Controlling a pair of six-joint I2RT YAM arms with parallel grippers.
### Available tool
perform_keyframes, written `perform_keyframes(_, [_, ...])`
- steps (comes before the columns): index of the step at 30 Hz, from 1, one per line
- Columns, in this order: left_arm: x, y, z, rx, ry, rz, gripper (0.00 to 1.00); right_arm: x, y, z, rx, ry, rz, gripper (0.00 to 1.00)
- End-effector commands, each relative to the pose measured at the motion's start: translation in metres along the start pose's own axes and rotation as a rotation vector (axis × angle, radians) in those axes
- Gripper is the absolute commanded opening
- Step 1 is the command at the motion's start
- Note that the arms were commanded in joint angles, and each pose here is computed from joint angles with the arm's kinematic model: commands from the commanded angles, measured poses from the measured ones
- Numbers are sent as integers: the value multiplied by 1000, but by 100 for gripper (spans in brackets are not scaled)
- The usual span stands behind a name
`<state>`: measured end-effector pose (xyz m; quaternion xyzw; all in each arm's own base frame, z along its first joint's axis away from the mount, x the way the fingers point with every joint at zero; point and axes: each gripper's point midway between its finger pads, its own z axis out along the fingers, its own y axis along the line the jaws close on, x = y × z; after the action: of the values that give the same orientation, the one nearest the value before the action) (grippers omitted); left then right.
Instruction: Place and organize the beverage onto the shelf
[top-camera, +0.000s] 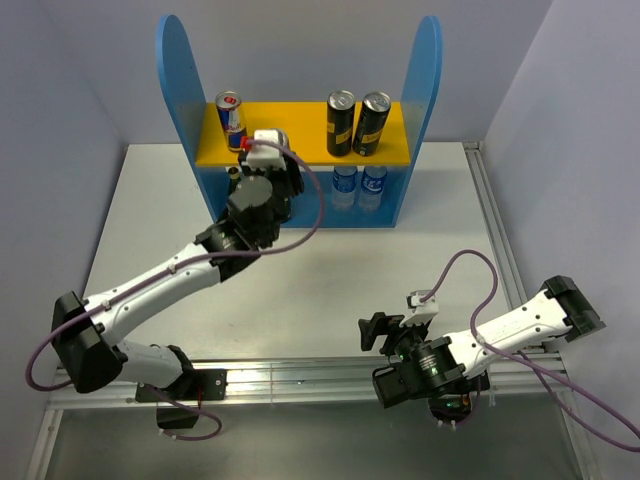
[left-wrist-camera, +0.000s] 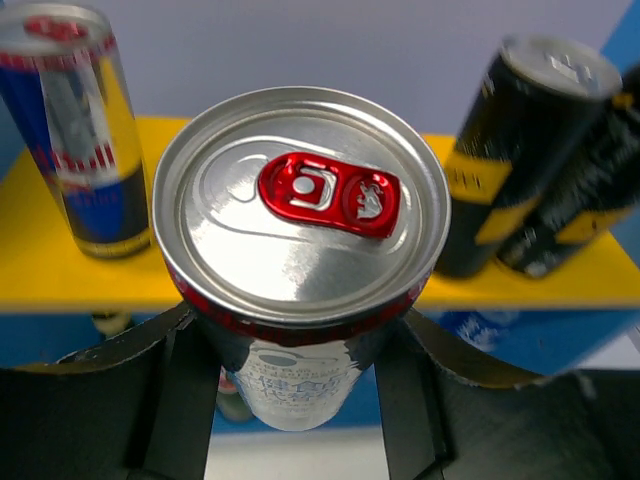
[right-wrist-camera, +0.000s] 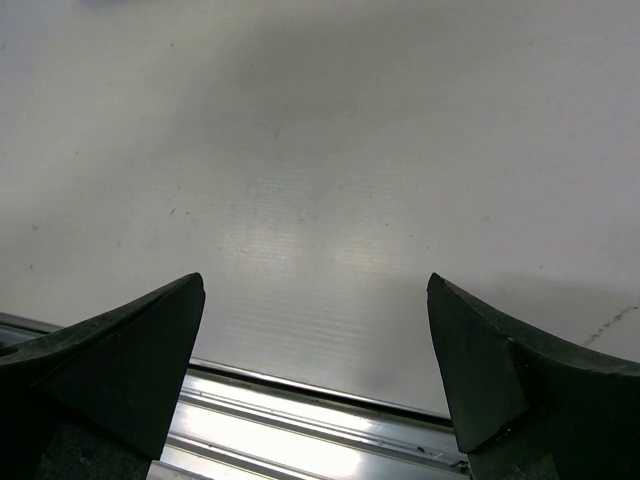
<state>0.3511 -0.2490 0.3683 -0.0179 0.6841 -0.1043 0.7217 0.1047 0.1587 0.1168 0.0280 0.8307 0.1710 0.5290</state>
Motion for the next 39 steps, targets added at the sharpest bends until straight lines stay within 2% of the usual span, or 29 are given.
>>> perform_keyframes(1, [-49, 0, 24, 29, -71, -10, 0, -10, 13, -1, -43, -34, 74, 99])
perform_keyframes(4, [-54, 7, 45, 20, -80, -15, 0, -10, 14, -1, -47, -34, 75, 99])
perform_keyframes(10, [-35, 26, 86, -29, -28, 3, 0, -9, 14, -1, -49, -34, 71, 99])
perform_keyframes(21, [-23, 51, 109, -94, -16, 14, 0, -9, 15, -2, -54, -31, 74, 99])
perform_keyframes(27, [-25, 60, 117, -107, -26, 37, 9, -9, 16, -2, -56, -30, 71, 99])
perform_keyframes(29, [-24, 64, 121, -110, -24, 45, 15, -9, 15, -2, -55, -31, 70, 99])
perform_keyframes(31, [-25, 69, 123, -125, -26, 54, 25, -9, 16, -2, -56, -31, 70, 99])
perform_keyframes(36, [-26, 72, 124, -138, -39, 49, 36, -9, 16, -2, -55, -31, 68, 99])
perform_keyframes(37, [-24, 73, 125, -140, -34, 48, 47, -9, 16, -2, -54, -32, 67, 99])
perform_keyframes(38, [-24, 73, 125, -140, -33, 48, 53, -9, 16, -2, -55, -30, 66, 99])
perform_keyframes(39, [-22, 73, 125, -139, -28, 43, 66, -9, 16, -2, -53, -30, 65, 99])
